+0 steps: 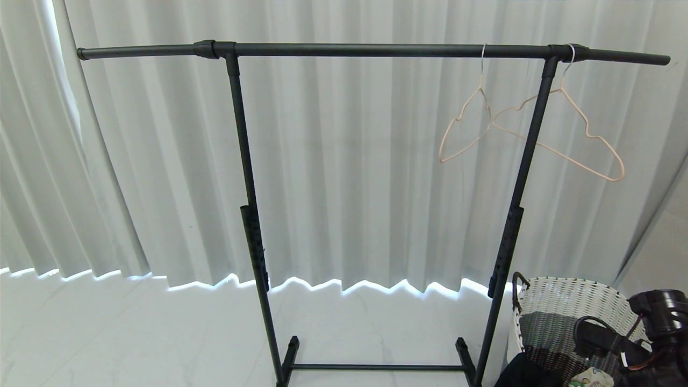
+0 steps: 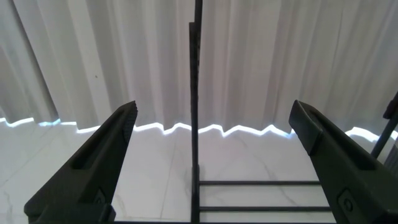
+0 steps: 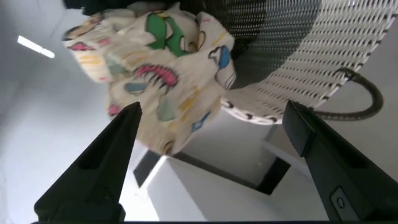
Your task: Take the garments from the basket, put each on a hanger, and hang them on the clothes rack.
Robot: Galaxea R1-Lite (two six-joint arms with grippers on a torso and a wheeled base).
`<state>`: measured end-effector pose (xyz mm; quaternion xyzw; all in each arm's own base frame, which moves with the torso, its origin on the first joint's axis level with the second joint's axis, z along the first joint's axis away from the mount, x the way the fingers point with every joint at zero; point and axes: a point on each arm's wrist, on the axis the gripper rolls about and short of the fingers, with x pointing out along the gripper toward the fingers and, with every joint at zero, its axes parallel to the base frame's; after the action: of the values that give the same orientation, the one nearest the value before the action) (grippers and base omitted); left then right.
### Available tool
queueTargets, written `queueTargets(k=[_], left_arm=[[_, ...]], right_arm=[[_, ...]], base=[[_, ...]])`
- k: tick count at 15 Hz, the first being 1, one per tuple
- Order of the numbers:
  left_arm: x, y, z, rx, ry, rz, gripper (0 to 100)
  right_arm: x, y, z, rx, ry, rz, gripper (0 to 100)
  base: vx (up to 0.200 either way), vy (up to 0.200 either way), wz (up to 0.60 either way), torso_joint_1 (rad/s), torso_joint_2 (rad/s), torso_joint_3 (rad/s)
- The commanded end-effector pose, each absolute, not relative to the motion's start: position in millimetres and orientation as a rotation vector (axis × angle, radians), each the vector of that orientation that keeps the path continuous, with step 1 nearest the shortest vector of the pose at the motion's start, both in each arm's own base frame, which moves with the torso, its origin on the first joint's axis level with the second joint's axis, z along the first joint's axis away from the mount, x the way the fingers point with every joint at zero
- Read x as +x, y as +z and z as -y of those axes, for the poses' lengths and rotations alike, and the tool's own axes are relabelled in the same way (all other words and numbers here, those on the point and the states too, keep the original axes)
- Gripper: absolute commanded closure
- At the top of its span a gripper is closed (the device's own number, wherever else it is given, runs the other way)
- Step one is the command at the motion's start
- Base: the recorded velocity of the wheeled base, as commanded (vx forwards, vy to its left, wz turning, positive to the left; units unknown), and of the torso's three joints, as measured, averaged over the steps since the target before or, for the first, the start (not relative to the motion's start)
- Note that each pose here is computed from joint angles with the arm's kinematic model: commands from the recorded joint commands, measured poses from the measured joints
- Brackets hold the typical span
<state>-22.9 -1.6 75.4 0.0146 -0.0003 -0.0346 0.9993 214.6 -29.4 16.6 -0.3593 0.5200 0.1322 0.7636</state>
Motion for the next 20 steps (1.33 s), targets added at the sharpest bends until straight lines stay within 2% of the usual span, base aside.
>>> queueTargets(k=[1,6,12,13,20], left_arm=[[-23,75,2,0.029,-0.069,0.001,0],[-23,75,2,0.029,-0.069,0.001,0],[-23,75,2,0.031,-0.069,0.000,0],[-23,75,2,0.031,-0.069,0.001,0],[-23,75,2,0.028,-0.069,0.001,0]], right_arm=[[222,9,32,-0.784,0.295,-1.148,0],[250,0,37,-0.788,0.276,-1.117,0],[253,-7,40,-0.782,0.273,-1.116,0],[252,-7,40,-0.781,0.275,-1.117,100],[249,-4,39,-0.778,0.272,-1.112,100]], base=[[0.000,0.000,0.00,0.000,0.00,0.000],[0.000,0.000,0.00,0.000,0.00,0.000],[0.000,0.000,0.00,0.000,0.00,0.000],[0.000,0.000,0.00,0.000,0.00,0.000],[0.000,0.000,0.00,0.000,0.00,0.000]])
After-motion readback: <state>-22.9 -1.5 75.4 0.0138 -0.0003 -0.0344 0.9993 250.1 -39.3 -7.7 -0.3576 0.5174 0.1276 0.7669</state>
